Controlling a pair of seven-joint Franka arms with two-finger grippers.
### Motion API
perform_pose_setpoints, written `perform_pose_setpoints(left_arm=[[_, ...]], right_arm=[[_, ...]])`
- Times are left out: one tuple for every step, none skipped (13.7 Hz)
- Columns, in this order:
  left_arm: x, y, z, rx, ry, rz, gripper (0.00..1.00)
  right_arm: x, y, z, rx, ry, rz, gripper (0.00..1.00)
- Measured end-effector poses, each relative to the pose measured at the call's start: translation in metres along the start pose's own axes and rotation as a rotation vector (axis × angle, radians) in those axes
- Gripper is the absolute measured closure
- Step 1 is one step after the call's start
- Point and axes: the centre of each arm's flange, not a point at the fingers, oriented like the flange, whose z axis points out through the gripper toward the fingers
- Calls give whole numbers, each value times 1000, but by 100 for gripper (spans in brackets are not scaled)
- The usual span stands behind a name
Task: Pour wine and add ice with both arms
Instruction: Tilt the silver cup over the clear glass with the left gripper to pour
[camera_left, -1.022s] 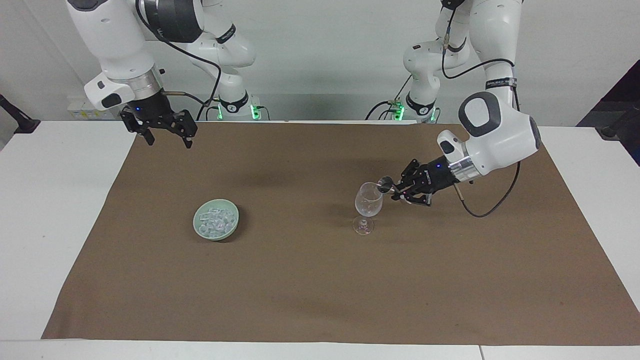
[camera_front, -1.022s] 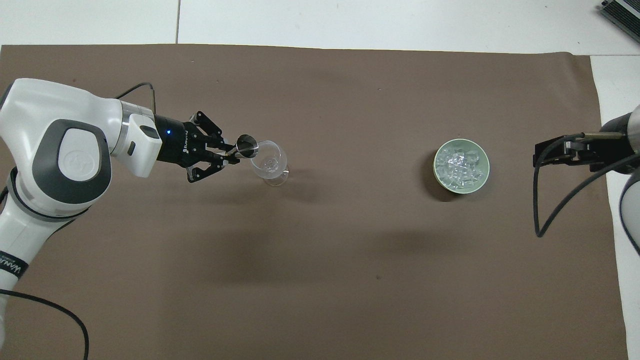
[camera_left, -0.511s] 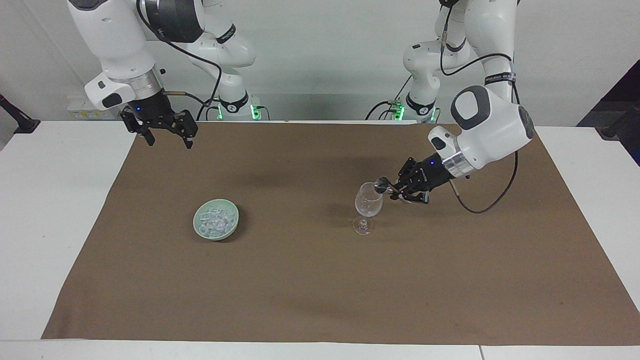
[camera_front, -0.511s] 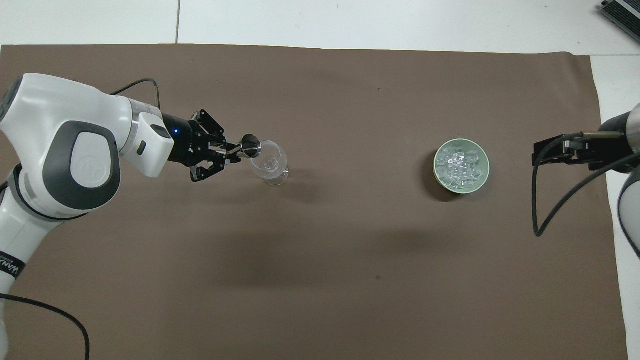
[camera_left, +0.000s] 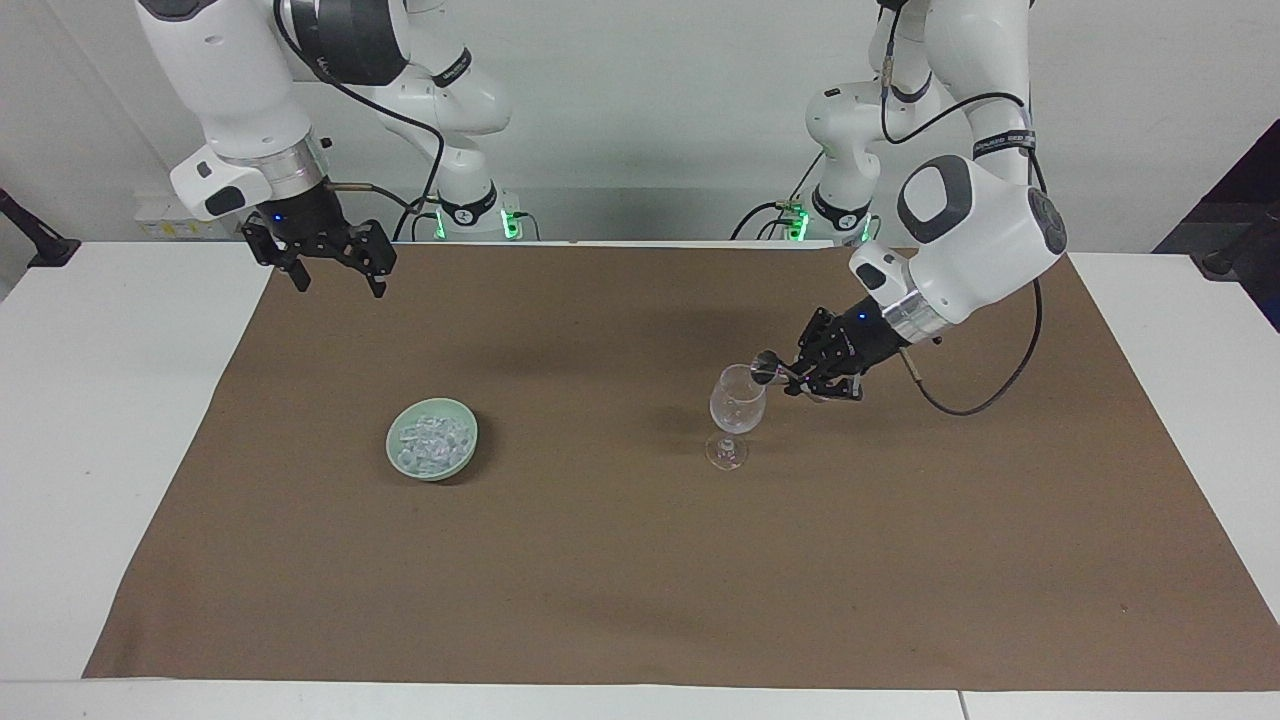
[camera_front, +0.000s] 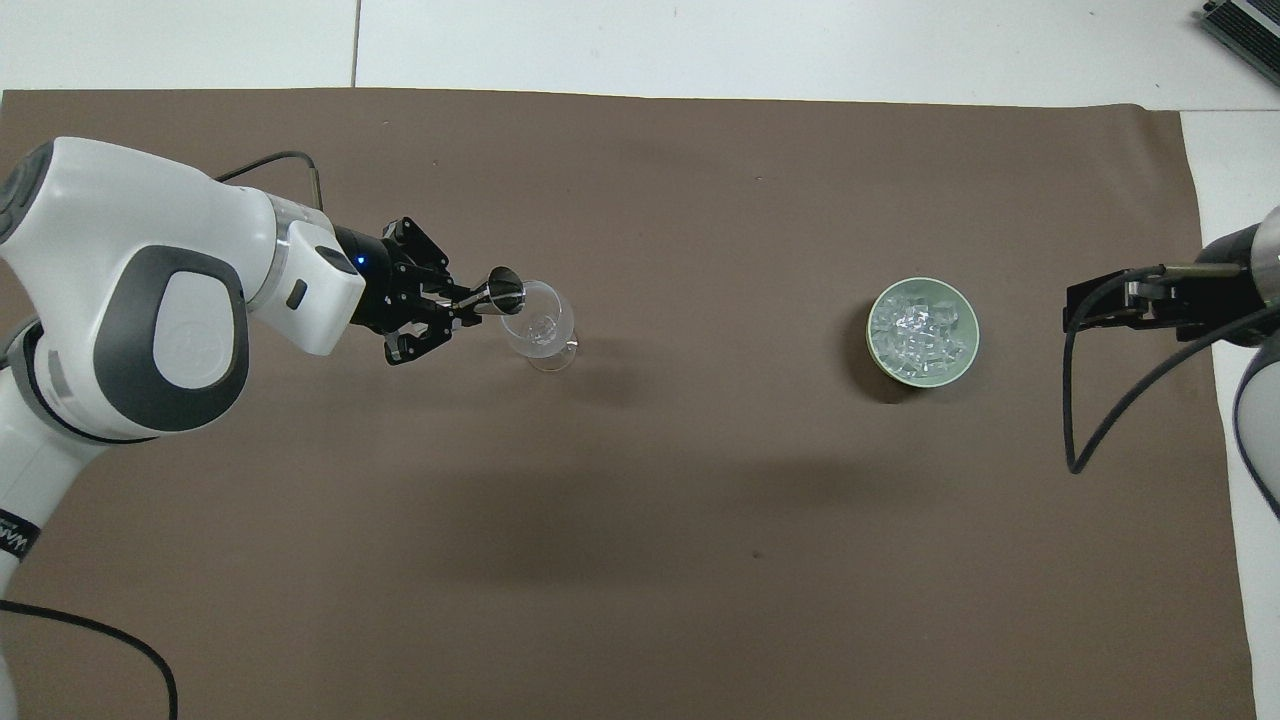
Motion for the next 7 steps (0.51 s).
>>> perform_pose_setpoints(left_arm=[[1,0,1,3,-22,-8,79],[2,0,-1,10,-48,-15,79],[3,-1,-3,20,-67,-16,79],[5,-2,-6,27,-77,-14,79],[8,-1,-6,29,-80,-10,79],[11,-1,-6,30,-82,-9,79],[13,0,-5,30,-84,-9,79]], right_arm=[[0,0,1,0,2,0,0],[0,0,1,1,8,0,0],[-1,0,2,1,12,0,0],[-1,0,2,1,14,0,0],[-2,0,1,1,14,0,0],[-2,0,1,1,14,0,0],[-2,0,2,1,14,0,0]])
